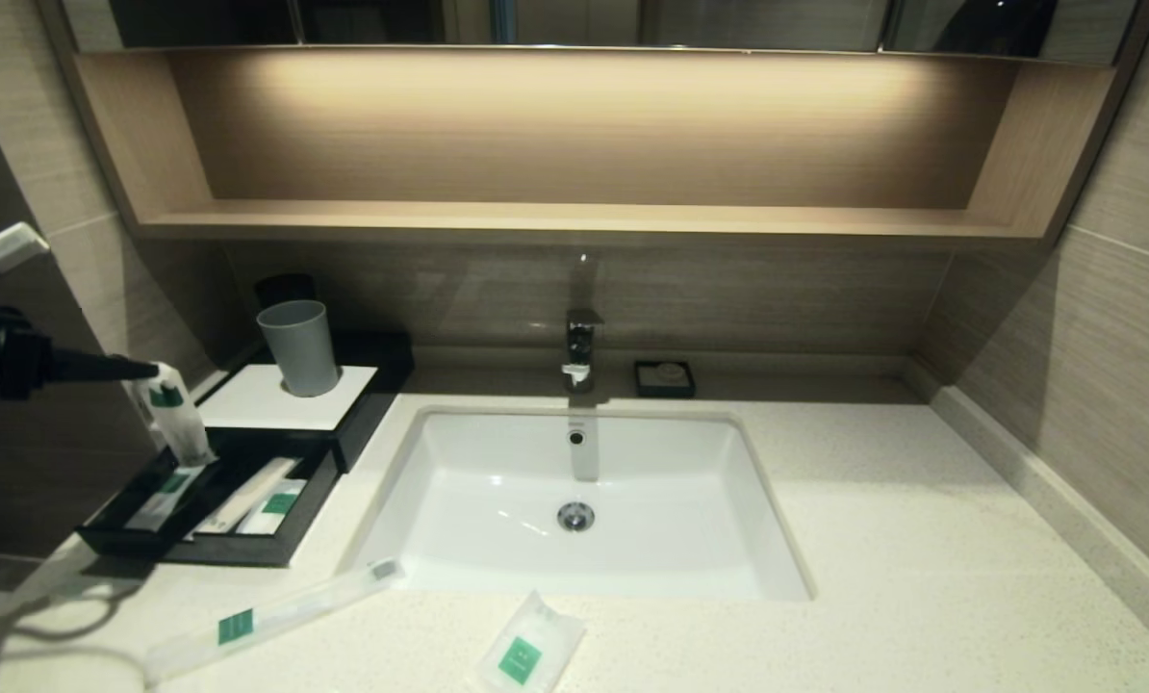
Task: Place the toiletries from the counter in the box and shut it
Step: Place the bathroom toiletry into the drawer
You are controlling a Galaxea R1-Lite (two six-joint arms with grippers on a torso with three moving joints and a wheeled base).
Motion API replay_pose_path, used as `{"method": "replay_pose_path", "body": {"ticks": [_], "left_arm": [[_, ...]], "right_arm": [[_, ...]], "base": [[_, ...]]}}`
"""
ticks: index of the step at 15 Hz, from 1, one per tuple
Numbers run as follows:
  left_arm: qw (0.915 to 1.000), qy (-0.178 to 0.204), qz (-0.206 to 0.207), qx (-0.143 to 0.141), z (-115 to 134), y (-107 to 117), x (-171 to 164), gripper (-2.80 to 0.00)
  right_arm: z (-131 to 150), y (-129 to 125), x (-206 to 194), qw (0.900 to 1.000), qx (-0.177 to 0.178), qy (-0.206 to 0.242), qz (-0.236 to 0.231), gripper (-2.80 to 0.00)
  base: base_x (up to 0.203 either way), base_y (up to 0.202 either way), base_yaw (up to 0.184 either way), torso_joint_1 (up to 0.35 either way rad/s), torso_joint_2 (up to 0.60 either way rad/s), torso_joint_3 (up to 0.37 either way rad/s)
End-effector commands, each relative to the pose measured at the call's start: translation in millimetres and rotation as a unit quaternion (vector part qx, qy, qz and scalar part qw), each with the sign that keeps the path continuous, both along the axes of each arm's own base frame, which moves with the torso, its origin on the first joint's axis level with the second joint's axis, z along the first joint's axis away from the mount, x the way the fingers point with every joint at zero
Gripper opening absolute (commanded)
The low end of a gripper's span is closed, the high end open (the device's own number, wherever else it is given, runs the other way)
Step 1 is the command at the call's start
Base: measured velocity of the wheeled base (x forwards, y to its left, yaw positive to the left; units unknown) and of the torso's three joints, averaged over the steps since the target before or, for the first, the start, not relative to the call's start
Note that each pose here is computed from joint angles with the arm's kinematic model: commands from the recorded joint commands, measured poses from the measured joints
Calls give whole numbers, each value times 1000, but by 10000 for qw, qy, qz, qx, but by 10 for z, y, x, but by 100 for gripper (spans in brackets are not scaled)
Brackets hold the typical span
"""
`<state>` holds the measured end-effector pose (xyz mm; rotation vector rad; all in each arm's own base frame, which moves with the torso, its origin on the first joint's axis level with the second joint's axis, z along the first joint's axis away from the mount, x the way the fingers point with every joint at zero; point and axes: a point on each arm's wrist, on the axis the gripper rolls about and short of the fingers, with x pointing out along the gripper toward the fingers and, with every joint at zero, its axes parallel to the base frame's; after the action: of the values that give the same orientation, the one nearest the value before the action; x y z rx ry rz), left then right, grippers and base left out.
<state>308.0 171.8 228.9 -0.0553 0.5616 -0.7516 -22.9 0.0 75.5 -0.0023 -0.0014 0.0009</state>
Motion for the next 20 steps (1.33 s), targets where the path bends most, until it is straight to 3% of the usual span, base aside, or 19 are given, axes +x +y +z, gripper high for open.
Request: {"method": "replay_pose_path", "body": {"ticks": [1,8,20], "left_arm": [[9999,22,-121,-57,-78,-30,84,-280],[9997,-110,-199,-92,-219,9,235,-280],[9998,45,-49,-170,-356,145,240,-280]], "right_arm": [[-4,0,2,10000,-4,9,3,-280],[-3,0,2,10000,-4,8,3,-280],[-4,0,1,10000,-4,2,3,-280]], "base": [[0,0,0,0,0,0],[0,0,0,0,0,0],[0,0,0,0,0,0]]}}
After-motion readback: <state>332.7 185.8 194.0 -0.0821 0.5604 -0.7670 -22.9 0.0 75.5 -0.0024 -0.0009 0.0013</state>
